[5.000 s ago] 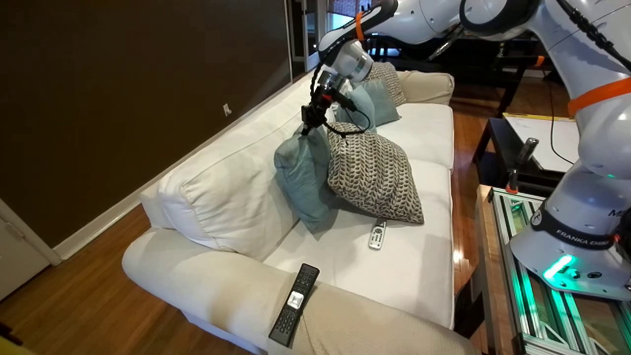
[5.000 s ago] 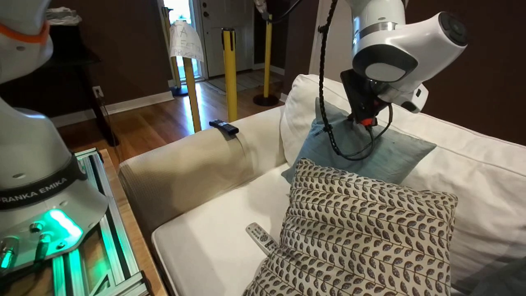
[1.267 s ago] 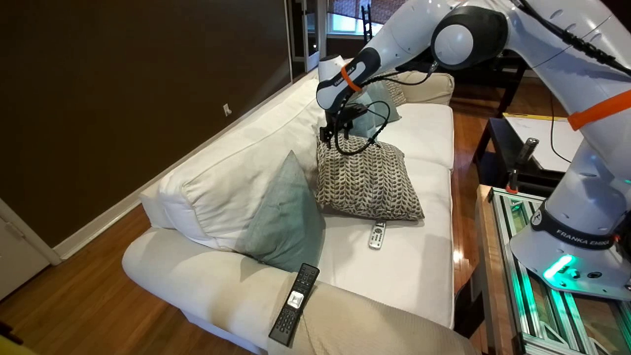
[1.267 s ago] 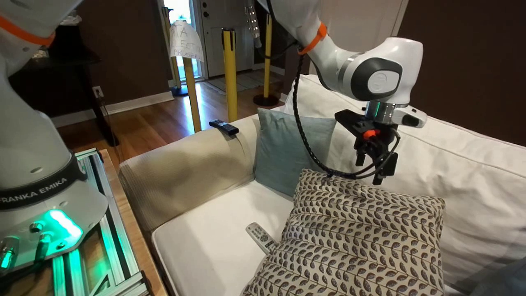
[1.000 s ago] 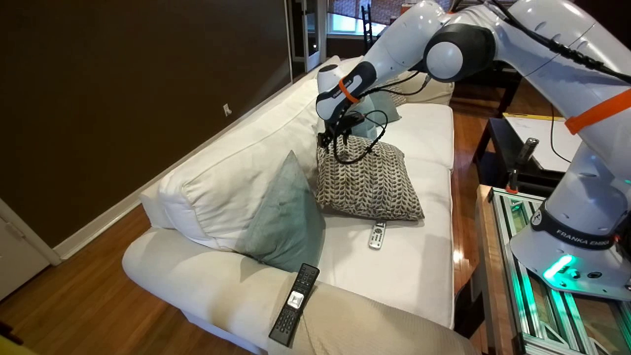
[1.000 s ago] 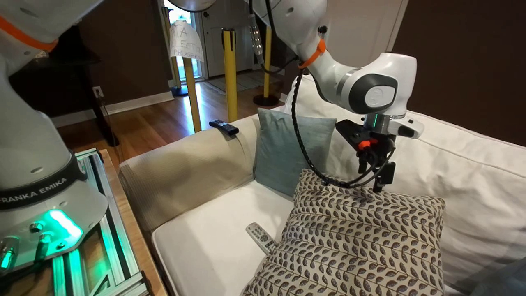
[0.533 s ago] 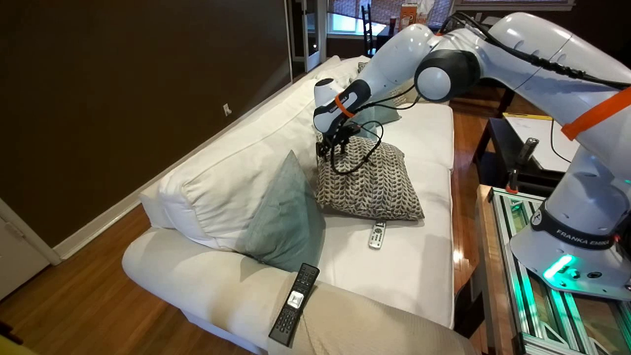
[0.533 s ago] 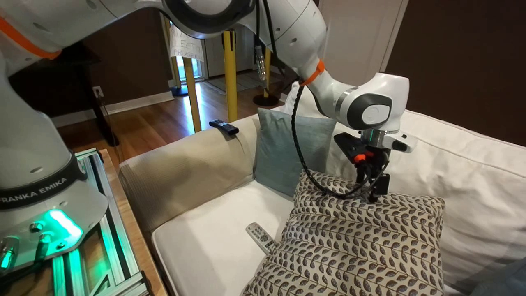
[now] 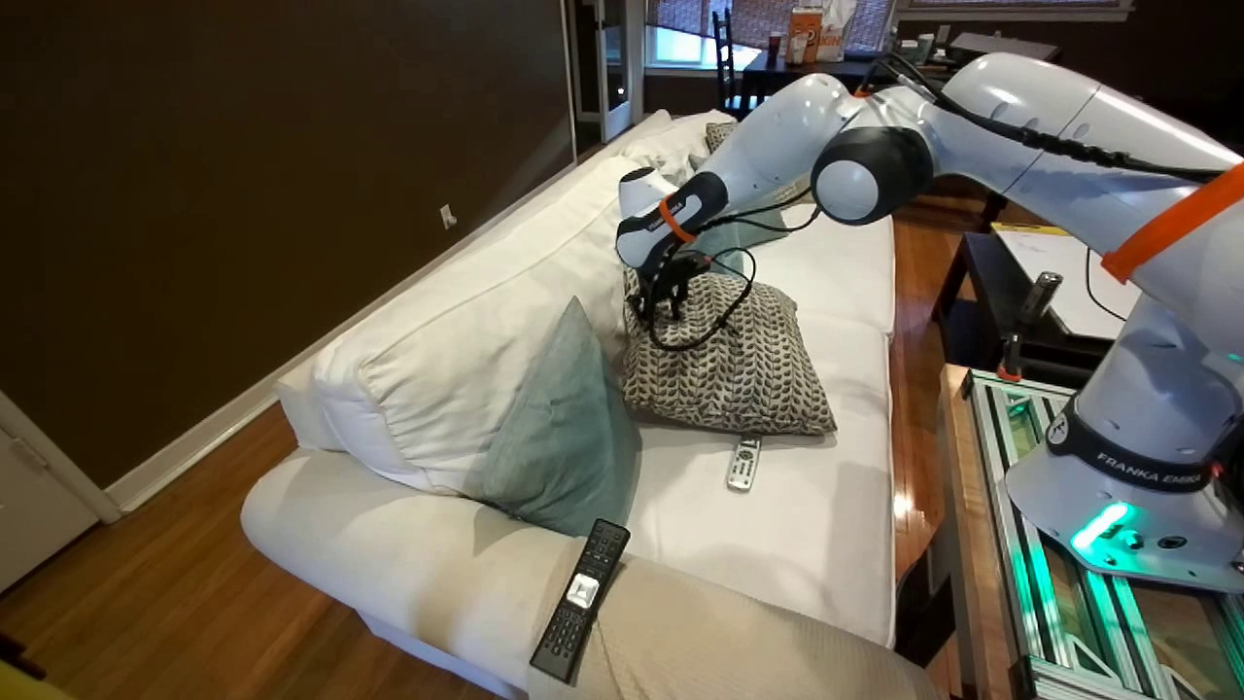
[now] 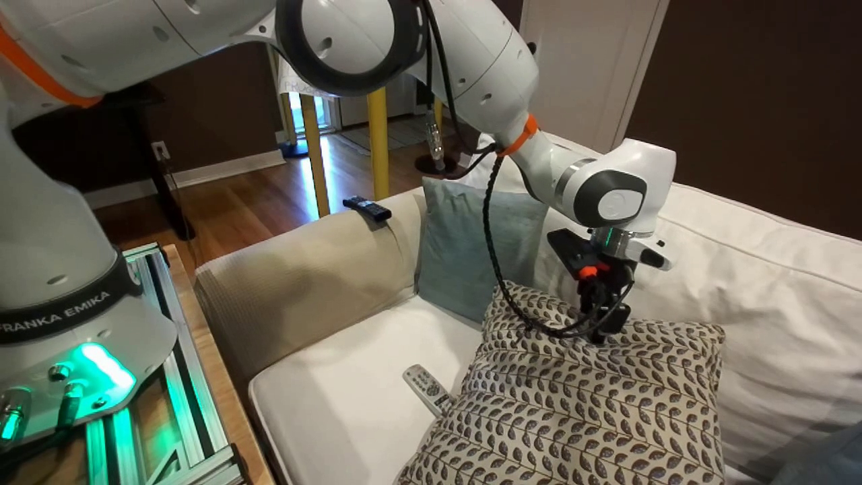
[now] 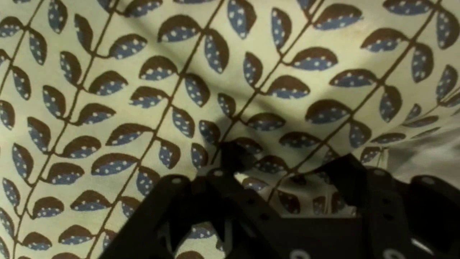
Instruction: Move the brown pillow to the right then move the grey pillow to the left.
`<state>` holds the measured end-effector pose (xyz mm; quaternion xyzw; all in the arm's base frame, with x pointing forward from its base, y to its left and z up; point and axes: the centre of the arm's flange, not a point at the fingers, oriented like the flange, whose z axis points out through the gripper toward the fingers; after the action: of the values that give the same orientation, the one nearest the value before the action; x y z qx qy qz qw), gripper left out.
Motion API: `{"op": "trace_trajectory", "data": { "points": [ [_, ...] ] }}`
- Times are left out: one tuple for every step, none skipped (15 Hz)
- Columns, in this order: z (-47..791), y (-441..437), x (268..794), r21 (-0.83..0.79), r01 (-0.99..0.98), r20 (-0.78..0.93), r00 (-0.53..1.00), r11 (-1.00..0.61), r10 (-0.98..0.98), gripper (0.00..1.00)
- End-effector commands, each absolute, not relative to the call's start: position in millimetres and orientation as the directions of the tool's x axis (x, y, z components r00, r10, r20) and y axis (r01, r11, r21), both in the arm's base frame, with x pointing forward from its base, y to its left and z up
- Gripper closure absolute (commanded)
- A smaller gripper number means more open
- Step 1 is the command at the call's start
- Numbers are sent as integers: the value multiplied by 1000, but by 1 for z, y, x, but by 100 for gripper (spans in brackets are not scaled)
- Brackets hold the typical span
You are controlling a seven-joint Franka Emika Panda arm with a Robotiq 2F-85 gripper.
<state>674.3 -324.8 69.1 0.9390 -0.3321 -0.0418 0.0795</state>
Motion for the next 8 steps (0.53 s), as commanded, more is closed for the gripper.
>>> {"op": "trace_trajectory", "data": {
  "points": [
    [65,-341,678,94,-649,-90,750,-755,-656,64],
    [70,-345,674,54,-660,-102,743,-749,-662,73],
    [73,-348,672,19,-671,-111,735,-741,-669,79],
    [78,-352,668,-24,-683,-121,727,-730,-676,88],
    [81,-357,665,-71,-692,-131,720,-718,-682,95],
    [84,-360,662,-106,-700,-135,713,-706,-688,100],
    [88,-364,659,-143,-706,-136,708,-693,-693,100],
    [92,-367,657,-178,-710,-138,703,-681,-697,100]
  ]
}}
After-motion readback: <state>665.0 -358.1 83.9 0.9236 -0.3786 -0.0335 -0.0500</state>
